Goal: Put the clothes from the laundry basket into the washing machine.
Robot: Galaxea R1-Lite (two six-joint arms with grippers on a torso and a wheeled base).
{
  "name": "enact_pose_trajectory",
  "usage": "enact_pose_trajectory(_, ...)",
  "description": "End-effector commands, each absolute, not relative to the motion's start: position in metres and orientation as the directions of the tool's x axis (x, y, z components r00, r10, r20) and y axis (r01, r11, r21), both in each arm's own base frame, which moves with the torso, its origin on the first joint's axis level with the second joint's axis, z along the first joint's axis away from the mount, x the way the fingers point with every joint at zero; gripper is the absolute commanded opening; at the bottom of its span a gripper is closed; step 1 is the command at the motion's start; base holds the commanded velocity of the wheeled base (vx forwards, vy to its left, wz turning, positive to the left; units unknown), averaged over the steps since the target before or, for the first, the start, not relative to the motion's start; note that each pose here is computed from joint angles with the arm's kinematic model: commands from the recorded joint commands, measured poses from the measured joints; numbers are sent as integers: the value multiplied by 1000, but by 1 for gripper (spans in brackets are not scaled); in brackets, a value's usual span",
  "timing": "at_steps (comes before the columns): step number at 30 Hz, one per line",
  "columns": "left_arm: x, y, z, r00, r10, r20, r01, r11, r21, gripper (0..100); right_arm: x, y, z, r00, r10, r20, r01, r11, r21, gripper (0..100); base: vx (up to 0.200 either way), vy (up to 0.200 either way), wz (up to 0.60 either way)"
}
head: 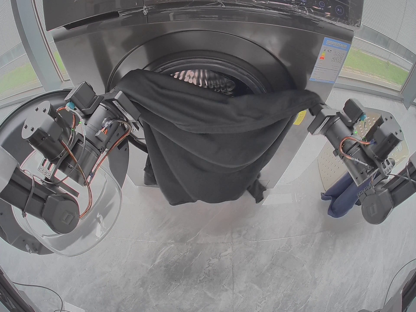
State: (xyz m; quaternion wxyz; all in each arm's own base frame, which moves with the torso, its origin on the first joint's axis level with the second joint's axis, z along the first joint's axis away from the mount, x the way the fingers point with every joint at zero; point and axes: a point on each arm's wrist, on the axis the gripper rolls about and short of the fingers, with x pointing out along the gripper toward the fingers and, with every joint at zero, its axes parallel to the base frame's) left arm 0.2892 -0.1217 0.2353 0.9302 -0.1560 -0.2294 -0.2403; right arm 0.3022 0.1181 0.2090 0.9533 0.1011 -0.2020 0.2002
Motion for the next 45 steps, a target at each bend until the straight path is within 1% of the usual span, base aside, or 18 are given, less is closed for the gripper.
enact_pose_trajectory(1,288,-121,233,788,-369,493,510,840,-185,0,290,111,247,785,300,541,-425,897,120,0,0,0,0)
enact_pose_trajectory(2,288,-121,231,792,-366,489,505,842,-188,0,287,111,257,773,273,572,-419,897,138,0,0,0,0)
enact_pose_trajectory(3,288,-121,231,792,-366,489,505,842,-188,0,287,111,257,773,273,572,-419,897,138,0,0,0,0)
enact_pose_trajectory(4,288,-121,231,792,-366,489,505,842,-188,0,284,111,266,758,261,598,-422,895,145,0,0,0,0)
enact_pose_trajectory(8,288,-120,232,792,-360,493,501,844,-189,0,279,108,274,744,250,620,-420,896,143,0,0,0,0)
enact_pose_trajectory(14,286,-115,237,794,-341,503,487,852,-192,0,279,107,265,765,256,592,-412,899,145,0,0,0,0)
enact_pose_trajectory(26,284,-114,241,787,-335,518,488,852,-191,0,278,109,261,771,266,578,-419,896,147,0,0,0,0)
enact_pose_trajectory(36,283,-117,239,787,-345,511,495,847,-191,0,278,111,257,778,271,567,-421,895,150,0,0,0,0)
enact_pose_trajectory(38,282,-118,239,785,-350,511,501,844,-191,0,278,112,256,780,275,562,-423,894,150,0,0,0,0)
enact_pose_trajectory(41,278,-128,237,776,-380,503,529,827,-190,0,276,116,249,789,292,540,-434,888,153,0,0,0,0)
enact_pose_trajectory(44,268,-146,234,756,-431,493,577,795,-190,0,272,130,225,816,351,460,-464,872,157,0,0,0,0)
enact_pose_trajectory(45,264,-154,233,745,-454,489,599,778,-191,0,270,140,211,825,388,412,-484,861,158,0,0,0,0)
